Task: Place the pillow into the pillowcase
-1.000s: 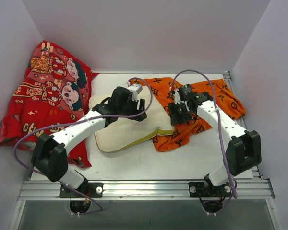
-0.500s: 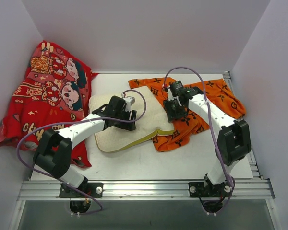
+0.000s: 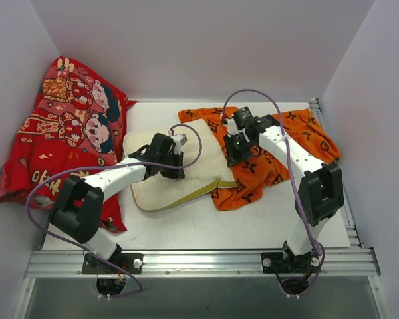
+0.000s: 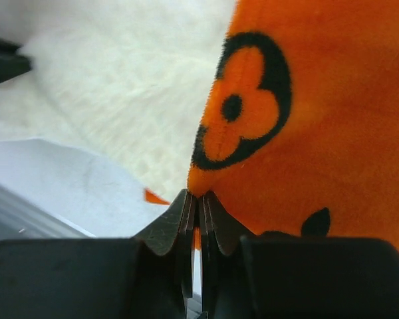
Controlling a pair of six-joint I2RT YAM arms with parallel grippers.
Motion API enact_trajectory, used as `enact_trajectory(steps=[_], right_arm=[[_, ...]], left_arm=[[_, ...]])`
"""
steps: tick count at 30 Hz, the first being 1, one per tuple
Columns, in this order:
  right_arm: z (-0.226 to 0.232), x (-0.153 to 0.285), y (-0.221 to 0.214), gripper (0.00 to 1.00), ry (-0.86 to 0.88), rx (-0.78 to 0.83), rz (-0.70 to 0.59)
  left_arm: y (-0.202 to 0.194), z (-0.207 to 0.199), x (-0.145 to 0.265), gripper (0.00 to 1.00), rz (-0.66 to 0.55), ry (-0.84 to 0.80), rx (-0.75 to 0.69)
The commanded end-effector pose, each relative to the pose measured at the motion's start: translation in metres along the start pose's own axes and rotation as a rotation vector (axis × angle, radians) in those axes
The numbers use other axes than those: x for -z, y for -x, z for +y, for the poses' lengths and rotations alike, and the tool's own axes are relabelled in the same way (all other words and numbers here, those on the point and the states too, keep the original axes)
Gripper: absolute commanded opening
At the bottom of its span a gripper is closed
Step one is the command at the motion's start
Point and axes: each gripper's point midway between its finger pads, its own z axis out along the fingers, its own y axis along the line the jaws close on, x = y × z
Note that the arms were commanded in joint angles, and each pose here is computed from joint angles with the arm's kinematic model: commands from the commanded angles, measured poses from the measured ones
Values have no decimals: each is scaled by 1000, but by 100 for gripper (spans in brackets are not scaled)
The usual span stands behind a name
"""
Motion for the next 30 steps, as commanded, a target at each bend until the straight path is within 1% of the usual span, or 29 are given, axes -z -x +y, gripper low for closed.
enact_trajectory(steps=[1,2,3,4,5,6,7,8,9,10,11,12,13,14,16,17,18,20,21,22,23,24,25,26,27,28,29,30], right_arm=[[61,22,9,0,274,4,-28],[81,25,8,0,355,-33,-21],[117,33,9,0,510,-4,-29],[141,41,6,0,604,-2,-18],[166,55,11,0,701,-25,-43],[197,75,3,0,828,-4,-20],[206,84,5,0,862,-1,-50],[209,92,10,0,875,-3,-103],[202,85,13,0,843,-15,-120],[182,72,21,0,779,-52,-141],[161,44,14,0,707,-89,-75],[145,29,11,0,661,-118,-44],[117,10,11,0,562,-154,-31],[100,-9,-7,0,488,-190,62],[78,-30,-28,0,419,-160,117],[67,-38,-43,0,363,-161,170],[63,-41,-52,0,358,-122,190],[62,-42,-79,1,363,-112,265],[64,-41,-87,3,371,-99,283],[63,-41,-98,6,377,-70,305],[64,-37,-107,9,374,-53,328],[64,-36,-112,9,376,-44,338],[63,-35,-116,10,380,-30,348],[62,-34,-124,10,379,-33,368],[64,-33,-127,10,387,-29,379],[64,-32,-130,10,390,-27,387],[65,-30,-135,10,392,-29,404],[69,-26,-137,10,412,-23,413]], left_arm=[[14,-9,-5,13,-62,-92,75],[16,-19,-3,0,-66,-158,92],[22,-25,1,0,-92,-188,107],[30,-31,3,0,-125,-227,140],[35,-40,9,0,-139,-269,152],[37,-45,12,0,-143,-290,187],[45,-49,16,0,-172,-312,193],[44,-53,21,0,-174,-336,203],[46,-55,25,0,-184,-349,211],[45,-56,27,0,-181,-350,229],[41,-56,30,0,-178,-351,242],[38,-57,31,0,-164,-363,258],[35,-58,32,0,-157,-365,262],[29,-59,35,0,-148,-370,269],[25,-61,41,0,-137,-379,269],[20,-62,46,0,-125,-377,259],[19,-60,50,0,-115,-367,220],[30,-57,60,24,-139,-349,135],[46,-53,68,40,-169,-325,29],[60,-44,70,66,-197,-268,-23],[66,-36,64,77,-184,-224,-60],[66,-24,61,87,-153,-177,-122],[98,-17,70,91,-205,-154,-155],[97,-9,56,97,-162,-158,-166],[103,0,53,97,-166,-150,-226],[117,11,52,97,-189,-126,-258],[119,22,39,97,-170,-114,-277],[121,31,34,97,-163,-112,-340]])
